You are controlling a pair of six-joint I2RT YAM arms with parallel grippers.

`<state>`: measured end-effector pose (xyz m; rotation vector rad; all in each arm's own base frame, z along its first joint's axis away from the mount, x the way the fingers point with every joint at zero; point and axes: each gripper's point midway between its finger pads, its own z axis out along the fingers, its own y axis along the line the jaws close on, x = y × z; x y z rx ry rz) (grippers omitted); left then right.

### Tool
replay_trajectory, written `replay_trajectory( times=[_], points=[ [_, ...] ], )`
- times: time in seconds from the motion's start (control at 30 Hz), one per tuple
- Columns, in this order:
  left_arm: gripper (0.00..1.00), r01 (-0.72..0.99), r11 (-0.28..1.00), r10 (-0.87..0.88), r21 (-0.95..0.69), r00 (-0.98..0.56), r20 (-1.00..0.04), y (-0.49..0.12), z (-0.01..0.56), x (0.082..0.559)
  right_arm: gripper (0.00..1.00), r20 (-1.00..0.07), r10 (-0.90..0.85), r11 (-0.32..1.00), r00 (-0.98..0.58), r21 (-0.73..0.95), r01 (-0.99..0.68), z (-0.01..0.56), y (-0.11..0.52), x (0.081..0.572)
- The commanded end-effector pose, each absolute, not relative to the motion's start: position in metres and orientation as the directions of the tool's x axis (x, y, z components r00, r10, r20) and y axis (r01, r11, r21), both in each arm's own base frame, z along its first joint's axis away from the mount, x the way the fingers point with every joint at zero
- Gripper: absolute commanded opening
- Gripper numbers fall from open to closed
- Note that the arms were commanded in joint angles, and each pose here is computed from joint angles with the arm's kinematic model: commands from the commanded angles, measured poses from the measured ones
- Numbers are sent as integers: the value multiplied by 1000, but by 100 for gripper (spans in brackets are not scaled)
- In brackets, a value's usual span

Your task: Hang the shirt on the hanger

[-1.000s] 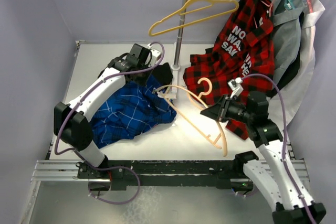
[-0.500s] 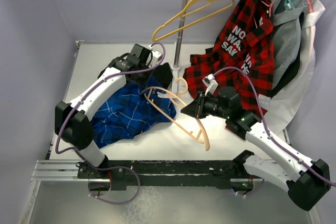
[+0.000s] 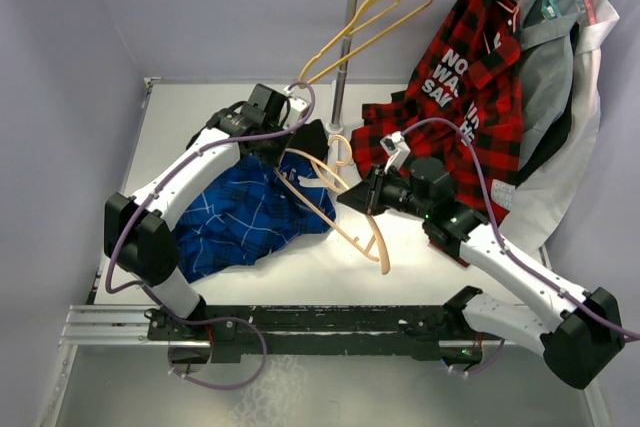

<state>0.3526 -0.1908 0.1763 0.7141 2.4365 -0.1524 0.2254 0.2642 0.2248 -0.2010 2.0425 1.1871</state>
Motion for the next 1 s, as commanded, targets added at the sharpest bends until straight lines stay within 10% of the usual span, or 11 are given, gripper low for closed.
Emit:
replay_trajectory(
  times=[0.0, 0.97],
  points=[
    [5, 545, 838, 447, 32, -651, -613, -197, 193, 350, 0, -728, 268, 450, -631, 674, -586, 263, 285, 234],
    [6, 544, 827, 505, 139, -612, -608, -180, 201, 355, 0, -658, 239, 341, -715, 746, -572, 216, 325, 238]
  ],
)
